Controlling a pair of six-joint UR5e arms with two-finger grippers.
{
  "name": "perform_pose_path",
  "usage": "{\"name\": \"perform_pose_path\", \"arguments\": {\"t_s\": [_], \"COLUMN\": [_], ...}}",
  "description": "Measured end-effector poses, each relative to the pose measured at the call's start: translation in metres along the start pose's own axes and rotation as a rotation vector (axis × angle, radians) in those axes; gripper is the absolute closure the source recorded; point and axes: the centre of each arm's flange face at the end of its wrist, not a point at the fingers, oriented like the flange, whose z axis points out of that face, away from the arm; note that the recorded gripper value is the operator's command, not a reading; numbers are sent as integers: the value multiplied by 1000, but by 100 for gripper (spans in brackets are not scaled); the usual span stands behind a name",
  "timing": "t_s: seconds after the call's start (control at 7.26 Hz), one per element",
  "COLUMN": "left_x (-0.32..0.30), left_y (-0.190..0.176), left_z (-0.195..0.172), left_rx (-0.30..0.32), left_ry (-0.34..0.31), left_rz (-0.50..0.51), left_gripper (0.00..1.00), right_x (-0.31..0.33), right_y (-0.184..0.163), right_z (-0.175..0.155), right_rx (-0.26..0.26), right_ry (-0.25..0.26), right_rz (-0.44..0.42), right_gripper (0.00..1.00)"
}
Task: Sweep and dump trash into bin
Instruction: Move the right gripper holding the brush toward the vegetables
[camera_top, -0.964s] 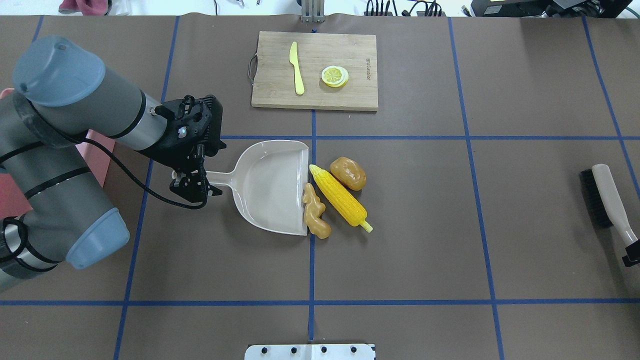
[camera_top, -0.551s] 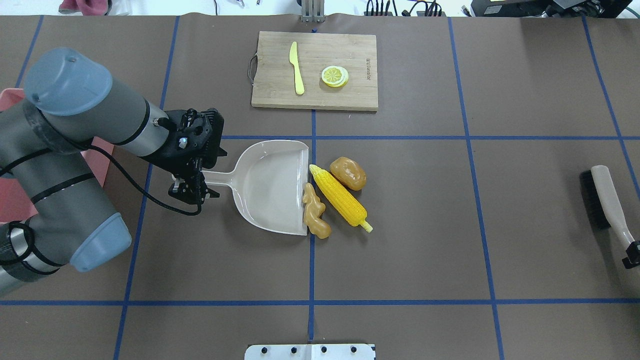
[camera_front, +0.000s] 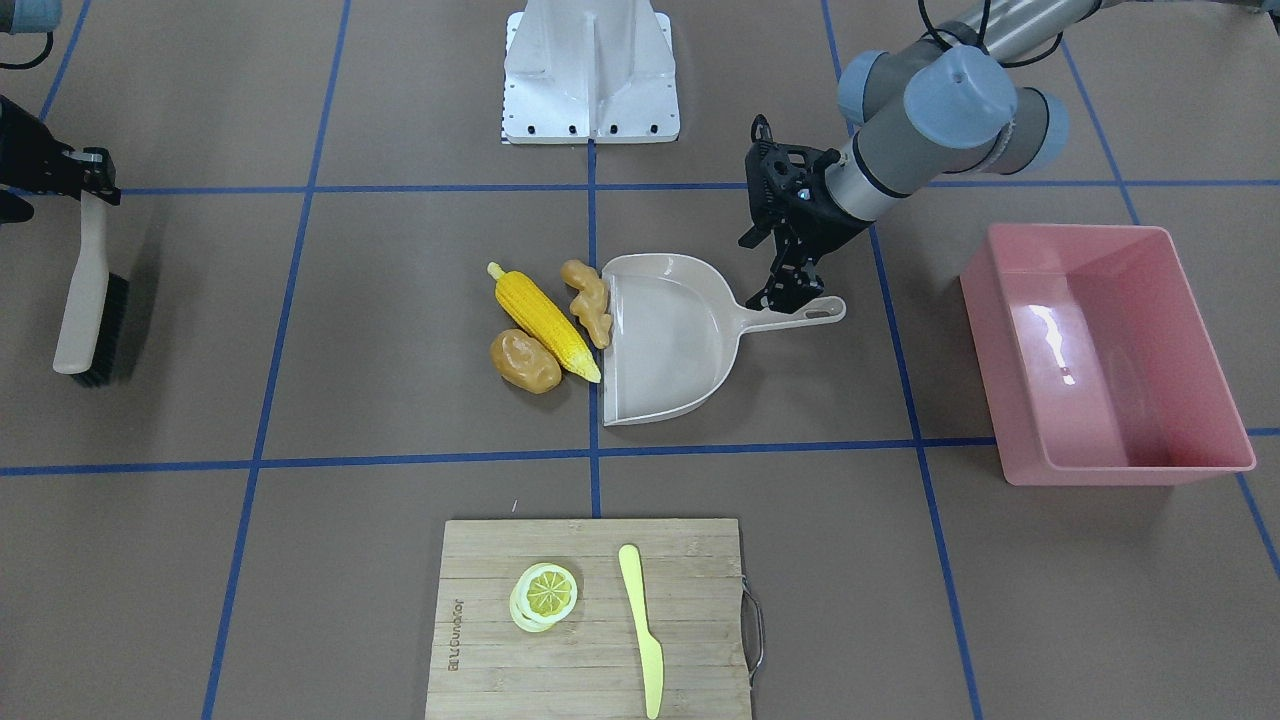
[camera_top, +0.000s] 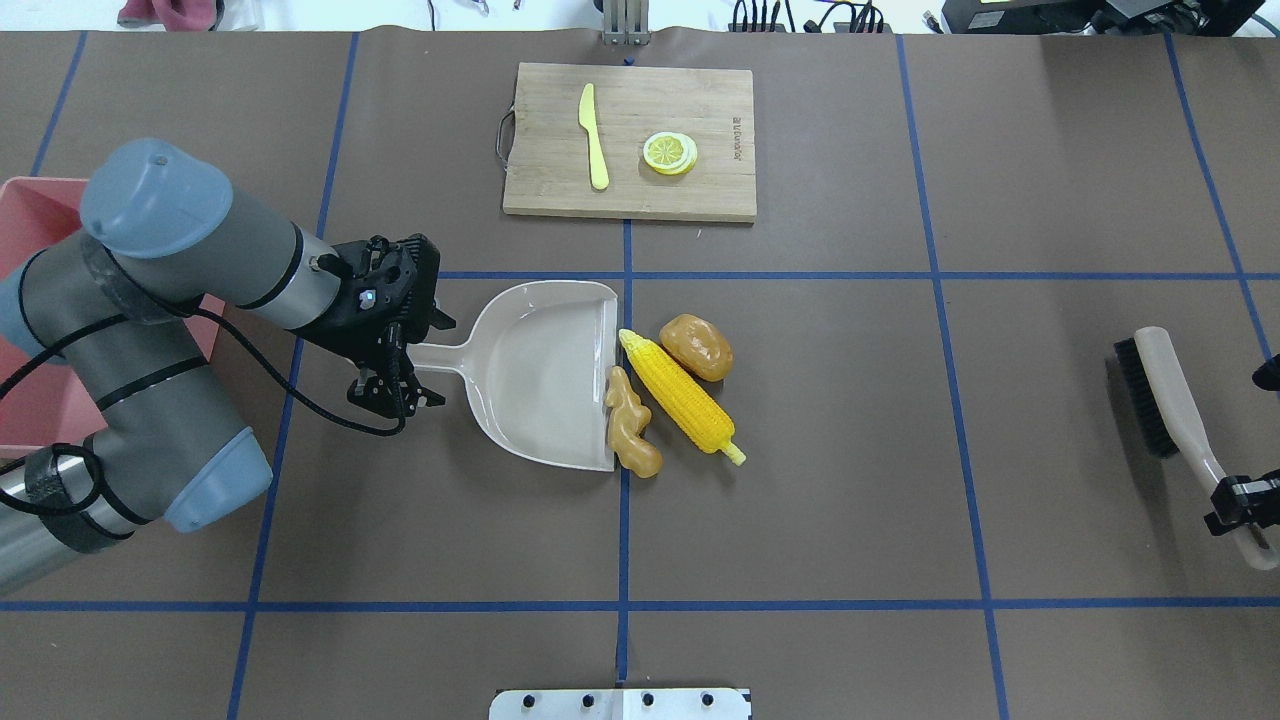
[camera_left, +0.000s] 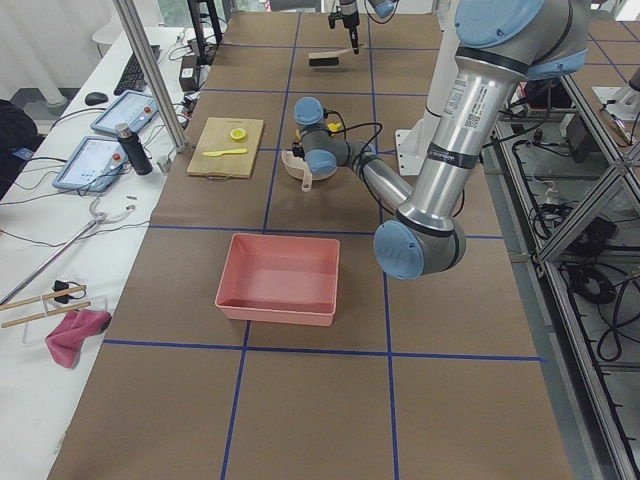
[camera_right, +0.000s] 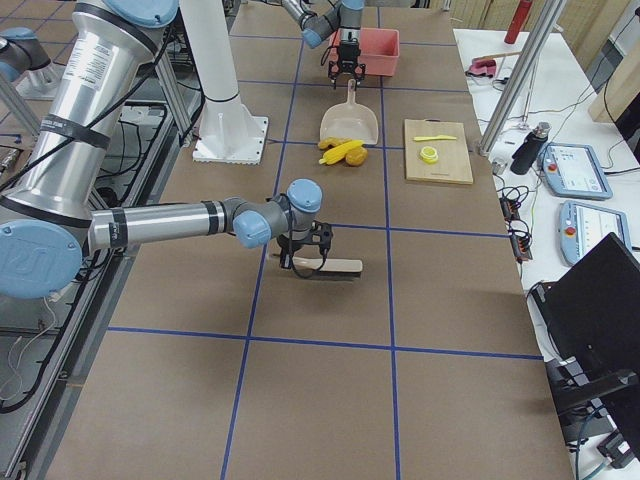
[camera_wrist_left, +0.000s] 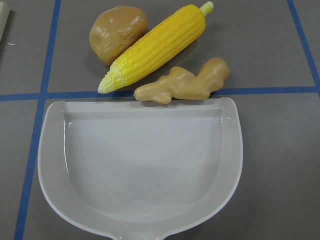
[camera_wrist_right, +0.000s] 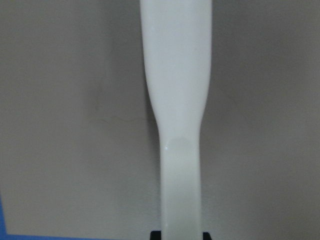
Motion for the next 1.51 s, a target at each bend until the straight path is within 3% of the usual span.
{"name": "perform_pose_path", "arguments": {"t_s": [0.28,0.69,1.1,1.51], "left_x": [-9,-20,-26,-26], "left_y": [17,35,50,51], "left_z": [17,36,51,52], "left_rx": [7,10,11,17], "left_ry": [0,-1,2,4], "left_rz": [-11,-7,-5,-3], "left_gripper": [17,19,20,20], "right_x": [-59,-151,-273,-342], "right_y": [-29,-48,-40,-12], "right_z": [-24,-31,-13,13], "right_rx": [-10,-10,-36,-14], "right_ry": [28,-8,-58,-42], "right_rz": [12,-68,-72,-102], "right_gripper": [100,100,100,100]}}
